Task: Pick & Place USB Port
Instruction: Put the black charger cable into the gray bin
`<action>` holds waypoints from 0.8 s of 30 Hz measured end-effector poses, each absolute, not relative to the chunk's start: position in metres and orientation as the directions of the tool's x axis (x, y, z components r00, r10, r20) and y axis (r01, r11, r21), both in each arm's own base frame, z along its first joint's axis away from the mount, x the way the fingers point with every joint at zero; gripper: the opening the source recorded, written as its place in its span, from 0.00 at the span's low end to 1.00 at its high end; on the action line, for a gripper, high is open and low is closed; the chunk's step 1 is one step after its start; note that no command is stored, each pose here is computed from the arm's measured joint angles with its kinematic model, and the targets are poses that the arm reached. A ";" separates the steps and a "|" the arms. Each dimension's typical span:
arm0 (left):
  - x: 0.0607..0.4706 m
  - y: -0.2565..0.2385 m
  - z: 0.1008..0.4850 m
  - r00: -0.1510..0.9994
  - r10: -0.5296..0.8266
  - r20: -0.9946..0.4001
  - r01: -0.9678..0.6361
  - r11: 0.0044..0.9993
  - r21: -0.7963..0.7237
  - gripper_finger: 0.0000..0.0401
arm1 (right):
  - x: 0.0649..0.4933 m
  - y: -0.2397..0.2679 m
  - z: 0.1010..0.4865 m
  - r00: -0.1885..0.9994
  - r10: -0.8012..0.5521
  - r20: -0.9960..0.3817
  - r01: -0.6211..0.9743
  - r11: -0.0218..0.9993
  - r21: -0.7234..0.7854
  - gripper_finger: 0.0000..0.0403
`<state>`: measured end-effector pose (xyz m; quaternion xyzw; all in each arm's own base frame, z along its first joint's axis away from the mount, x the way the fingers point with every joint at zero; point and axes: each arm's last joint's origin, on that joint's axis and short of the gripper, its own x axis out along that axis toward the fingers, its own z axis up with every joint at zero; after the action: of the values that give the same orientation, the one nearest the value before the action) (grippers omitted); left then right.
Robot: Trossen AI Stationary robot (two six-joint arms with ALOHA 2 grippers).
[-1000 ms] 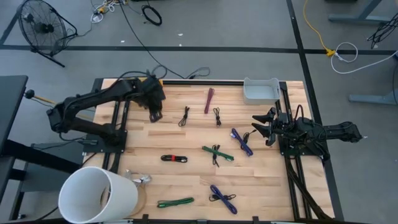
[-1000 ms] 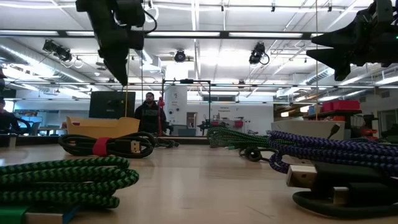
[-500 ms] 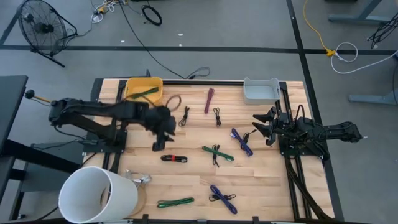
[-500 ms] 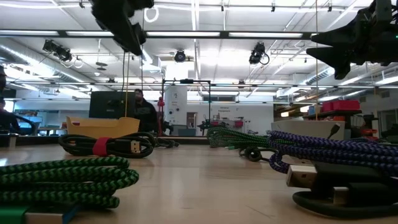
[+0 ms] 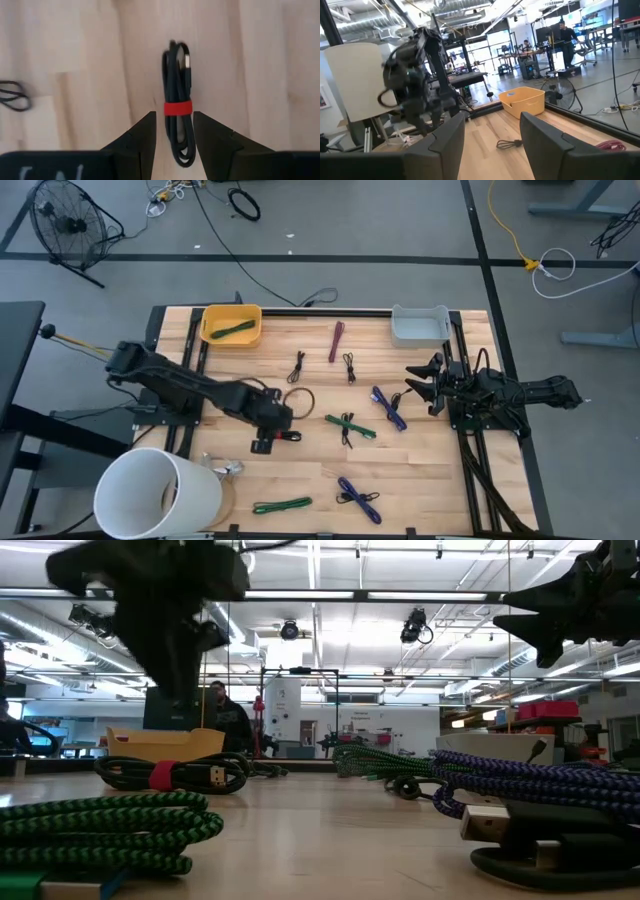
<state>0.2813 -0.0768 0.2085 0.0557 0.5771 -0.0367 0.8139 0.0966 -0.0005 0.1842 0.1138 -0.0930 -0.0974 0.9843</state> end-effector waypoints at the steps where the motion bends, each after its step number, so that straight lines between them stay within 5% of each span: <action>1: 0.283 -0.079 0.203 0.309 0.007 -0.951 0.129 0.990 0.049 0.34 | 0.097 0.000 0.184 0.964 -0.213 0.160 0.170 0.955 0.242 0.48; 10: 0.293 -0.084 0.168 0.174 -0.056 -0.983 0.108 0.993 -0.037 0.34 | 0.097 -0.001 0.184 0.964 -0.213 0.160 0.171 0.955 0.242 0.48; 24: 0.301 -0.086 0.146 0.144 -0.042 -0.989 0.108 0.994 -0.027 0.34 | 0.097 0.000 0.184 0.965 -0.213 0.156 0.172 0.955 0.241 0.48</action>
<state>0.3008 -0.0862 0.1461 0.0253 0.6524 -0.0498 0.7558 0.0967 -0.0005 0.1837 0.1132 -0.0905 -0.0976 0.9846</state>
